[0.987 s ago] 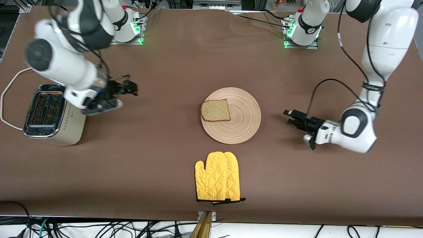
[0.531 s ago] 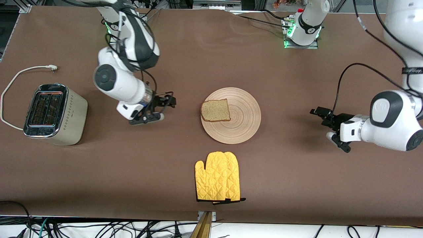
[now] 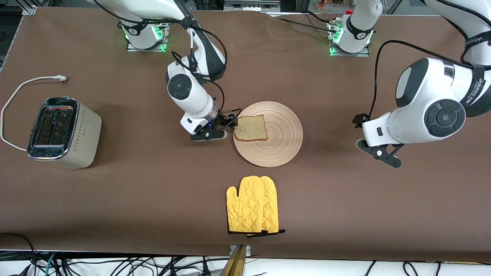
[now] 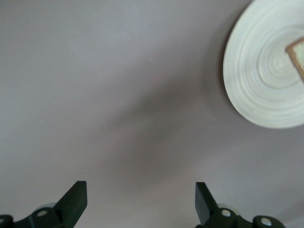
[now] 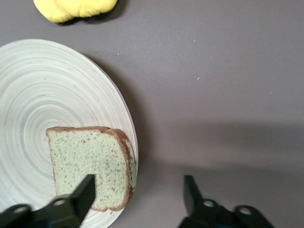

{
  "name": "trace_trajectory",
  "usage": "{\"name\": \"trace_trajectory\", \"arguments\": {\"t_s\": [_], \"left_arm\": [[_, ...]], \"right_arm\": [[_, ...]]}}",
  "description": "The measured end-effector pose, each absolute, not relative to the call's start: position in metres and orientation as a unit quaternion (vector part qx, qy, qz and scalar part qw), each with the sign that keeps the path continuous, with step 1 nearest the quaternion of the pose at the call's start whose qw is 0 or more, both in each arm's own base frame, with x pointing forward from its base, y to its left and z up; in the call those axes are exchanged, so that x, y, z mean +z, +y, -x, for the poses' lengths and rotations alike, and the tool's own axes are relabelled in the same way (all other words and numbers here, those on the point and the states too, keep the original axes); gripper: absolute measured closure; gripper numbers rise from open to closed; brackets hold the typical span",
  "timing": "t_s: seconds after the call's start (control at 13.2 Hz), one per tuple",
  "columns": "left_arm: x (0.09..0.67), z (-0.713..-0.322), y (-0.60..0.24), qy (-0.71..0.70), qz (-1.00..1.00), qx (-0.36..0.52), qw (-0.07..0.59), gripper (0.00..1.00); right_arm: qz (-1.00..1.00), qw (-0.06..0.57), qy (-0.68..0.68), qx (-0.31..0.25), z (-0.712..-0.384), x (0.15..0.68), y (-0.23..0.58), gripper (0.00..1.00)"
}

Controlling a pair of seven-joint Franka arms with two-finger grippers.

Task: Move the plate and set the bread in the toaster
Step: 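Grasp the bread slice with the right gripper while the left gripper withdraws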

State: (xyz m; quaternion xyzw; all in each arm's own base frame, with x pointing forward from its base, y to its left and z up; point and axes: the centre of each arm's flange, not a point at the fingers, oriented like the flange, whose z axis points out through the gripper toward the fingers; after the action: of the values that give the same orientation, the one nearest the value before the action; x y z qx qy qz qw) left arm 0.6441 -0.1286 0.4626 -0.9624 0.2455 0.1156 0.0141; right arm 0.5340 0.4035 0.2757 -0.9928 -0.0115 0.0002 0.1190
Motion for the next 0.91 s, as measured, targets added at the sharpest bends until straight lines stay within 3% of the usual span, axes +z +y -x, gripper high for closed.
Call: {"name": "trace_trajectory", "arguments": {"t_s": [0.08, 0.23, 0.53, 0.76, 0.91], "left_arm": [[0.486, -0.645, -0.133, 0.231, 0.968, 0.093, 0.026, 0.00], [0.532, -0.635, -0.136, 0.197, 0.978, 0.057, 0.040, 0.00], [0.594, -0.584, -0.091, 0.147, 0.988, 0.037, 0.044, 0.00], [0.599, -0.555, -0.005, 0.079, 0.995, 0.049, 0.037, 0.00], [0.596, -0.550, -0.001, 0.076, 0.995, 0.050, 0.031, 0.00]], "right_arm": [[0.993, 0.118, -0.009, -0.002, -0.534, 0.271, 0.405, 0.25], [0.993, 0.115, -0.008, -0.005, -0.531, 0.260, 0.410, 0.45], [0.993, 0.114, 0.001, -0.016, -0.525, 0.244, 0.422, 0.44], [0.993, 0.115, 0.010, -0.022, -0.523, 0.235, 0.427, 0.44], [0.993, 0.118, 0.016, -0.025, -0.519, 0.229, 0.434, 0.45]]}}
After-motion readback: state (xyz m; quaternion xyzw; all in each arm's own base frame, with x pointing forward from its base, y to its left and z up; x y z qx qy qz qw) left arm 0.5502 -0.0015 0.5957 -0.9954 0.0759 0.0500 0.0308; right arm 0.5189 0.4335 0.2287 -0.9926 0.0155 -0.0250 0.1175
